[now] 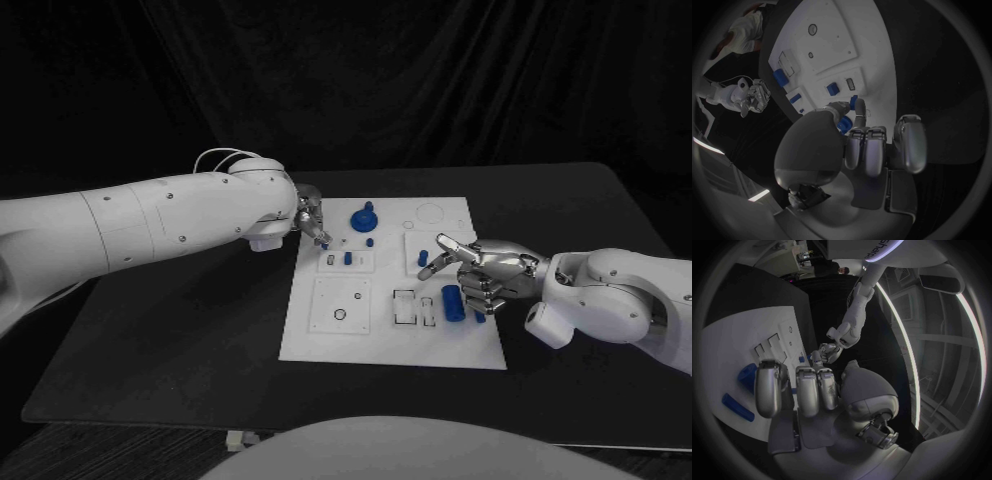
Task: Assemble the parts on the task board
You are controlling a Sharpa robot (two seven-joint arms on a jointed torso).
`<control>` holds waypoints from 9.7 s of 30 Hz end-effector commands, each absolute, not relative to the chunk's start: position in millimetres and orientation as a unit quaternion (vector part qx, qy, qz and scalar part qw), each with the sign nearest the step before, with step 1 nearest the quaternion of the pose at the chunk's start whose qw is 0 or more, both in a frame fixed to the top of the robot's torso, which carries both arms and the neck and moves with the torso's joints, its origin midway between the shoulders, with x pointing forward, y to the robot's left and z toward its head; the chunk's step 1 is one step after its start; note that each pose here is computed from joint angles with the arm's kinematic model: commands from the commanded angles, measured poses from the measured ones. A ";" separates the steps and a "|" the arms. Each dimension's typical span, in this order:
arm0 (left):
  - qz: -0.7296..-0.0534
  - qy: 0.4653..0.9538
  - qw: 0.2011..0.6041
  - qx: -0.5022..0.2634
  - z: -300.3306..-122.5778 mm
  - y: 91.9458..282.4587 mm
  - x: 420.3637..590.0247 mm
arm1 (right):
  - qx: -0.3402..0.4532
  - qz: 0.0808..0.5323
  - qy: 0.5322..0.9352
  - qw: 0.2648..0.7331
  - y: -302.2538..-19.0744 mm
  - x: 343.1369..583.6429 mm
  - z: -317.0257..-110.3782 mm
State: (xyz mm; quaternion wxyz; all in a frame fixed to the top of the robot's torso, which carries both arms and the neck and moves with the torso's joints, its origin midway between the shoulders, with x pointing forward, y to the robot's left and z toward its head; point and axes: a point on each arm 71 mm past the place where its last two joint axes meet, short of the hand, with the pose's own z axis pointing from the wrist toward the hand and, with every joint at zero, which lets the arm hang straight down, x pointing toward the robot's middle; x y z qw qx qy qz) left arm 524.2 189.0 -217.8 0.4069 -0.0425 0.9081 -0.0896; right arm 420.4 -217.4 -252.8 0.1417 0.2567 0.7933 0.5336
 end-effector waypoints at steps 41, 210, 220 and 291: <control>-0.086 0.909 0.403 -0.056 -225.5 178.7 504.9 | 0.257 0.528 0.798 0.136 -213.4 419.0 -256.9; -0.280 0.733 0.566 0.253 -234.3 121.9 528.2 | 0.255 0.544 0.788 0.135 -217.9 415.5 -254.0; -0.279 0.739 0.558 0.255 -238.9 118.9 527.5 | 0.255 0.543 0.789 0.135 -218.8 415.3 -254.1; -0.287 0.726 0.571 0.253 -253.1 115.4 531.6 | 0.255 0.538 0.793 0.129 -221.2 412.6 -254.4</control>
